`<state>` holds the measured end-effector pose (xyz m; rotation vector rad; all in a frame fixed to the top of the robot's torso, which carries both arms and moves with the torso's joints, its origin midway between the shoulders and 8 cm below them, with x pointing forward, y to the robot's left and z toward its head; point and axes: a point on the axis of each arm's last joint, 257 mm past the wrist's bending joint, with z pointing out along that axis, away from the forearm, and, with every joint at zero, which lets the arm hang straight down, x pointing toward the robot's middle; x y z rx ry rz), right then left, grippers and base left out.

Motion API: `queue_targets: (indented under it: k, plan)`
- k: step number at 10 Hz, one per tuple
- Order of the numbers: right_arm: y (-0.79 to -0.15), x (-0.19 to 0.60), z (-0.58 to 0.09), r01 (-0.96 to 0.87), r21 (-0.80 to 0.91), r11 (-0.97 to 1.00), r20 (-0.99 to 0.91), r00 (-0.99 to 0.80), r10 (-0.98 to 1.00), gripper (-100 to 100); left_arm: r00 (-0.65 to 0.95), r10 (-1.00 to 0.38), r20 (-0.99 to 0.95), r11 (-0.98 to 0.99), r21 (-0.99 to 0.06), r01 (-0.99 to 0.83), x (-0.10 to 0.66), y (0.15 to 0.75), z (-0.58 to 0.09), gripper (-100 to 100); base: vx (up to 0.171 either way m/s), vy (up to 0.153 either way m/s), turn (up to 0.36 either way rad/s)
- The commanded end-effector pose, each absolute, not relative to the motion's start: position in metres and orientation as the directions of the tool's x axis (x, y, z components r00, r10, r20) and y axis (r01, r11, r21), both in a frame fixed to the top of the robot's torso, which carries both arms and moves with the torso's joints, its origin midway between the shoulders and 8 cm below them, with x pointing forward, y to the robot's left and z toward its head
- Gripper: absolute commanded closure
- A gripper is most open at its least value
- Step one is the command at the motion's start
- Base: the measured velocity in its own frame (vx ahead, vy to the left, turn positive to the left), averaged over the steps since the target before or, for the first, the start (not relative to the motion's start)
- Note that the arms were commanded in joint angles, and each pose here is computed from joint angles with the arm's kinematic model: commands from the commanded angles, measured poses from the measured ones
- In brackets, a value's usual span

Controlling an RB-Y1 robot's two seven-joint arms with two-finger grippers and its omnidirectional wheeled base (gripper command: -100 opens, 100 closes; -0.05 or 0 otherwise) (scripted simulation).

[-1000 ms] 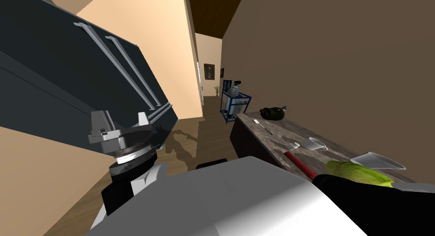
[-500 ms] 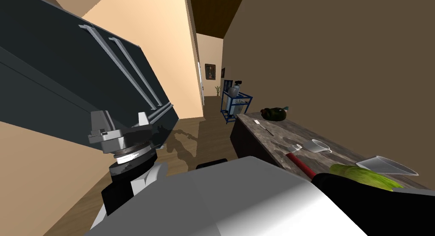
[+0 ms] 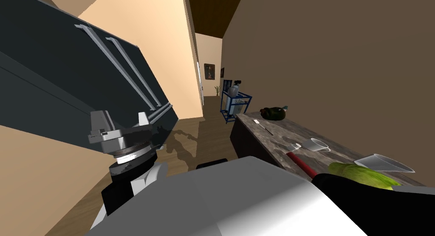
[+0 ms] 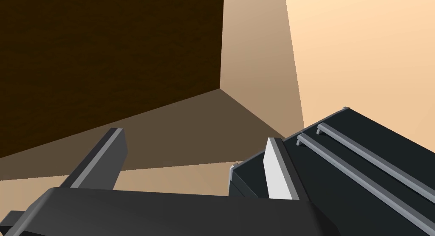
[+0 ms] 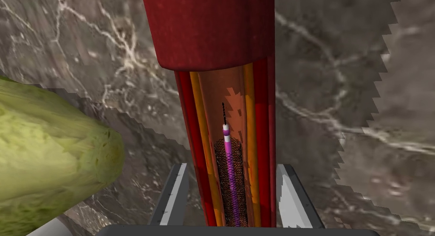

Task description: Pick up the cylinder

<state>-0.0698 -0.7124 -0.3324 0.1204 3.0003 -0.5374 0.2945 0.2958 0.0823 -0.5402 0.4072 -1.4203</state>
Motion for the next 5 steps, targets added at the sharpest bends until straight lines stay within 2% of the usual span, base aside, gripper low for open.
queue_targets:
  k: [1,4,5]
  plan:
    - [-0.715,-0.065,-0.327,0.089,-0.342,0.935,-0.104,-0.993,0.056,100,0.116,-0.992,0.052,0.065,-0.578,0.814,0.295,0.296,0.082,0,-0.005,0.039,-0.085]
    - [-0.72,-0.059,-0.32,0.081,-0.343,0.936,-0.103,-0.994,0.049,100,0.116,-0.992,0.052,0.065,-0.578,0.814,0.295,0.296,0.082,0,-0.009,0.04,-0.038]
    - [-0.72,-0.058,-0.32,0.081,-0.341,0.936,-0.105,-0.993,0.048,0,0.116,-0.992,0.052,0.065,-0.578,0.814,0.295,0.296,0.082,0,-0.001,0.005,0.0]
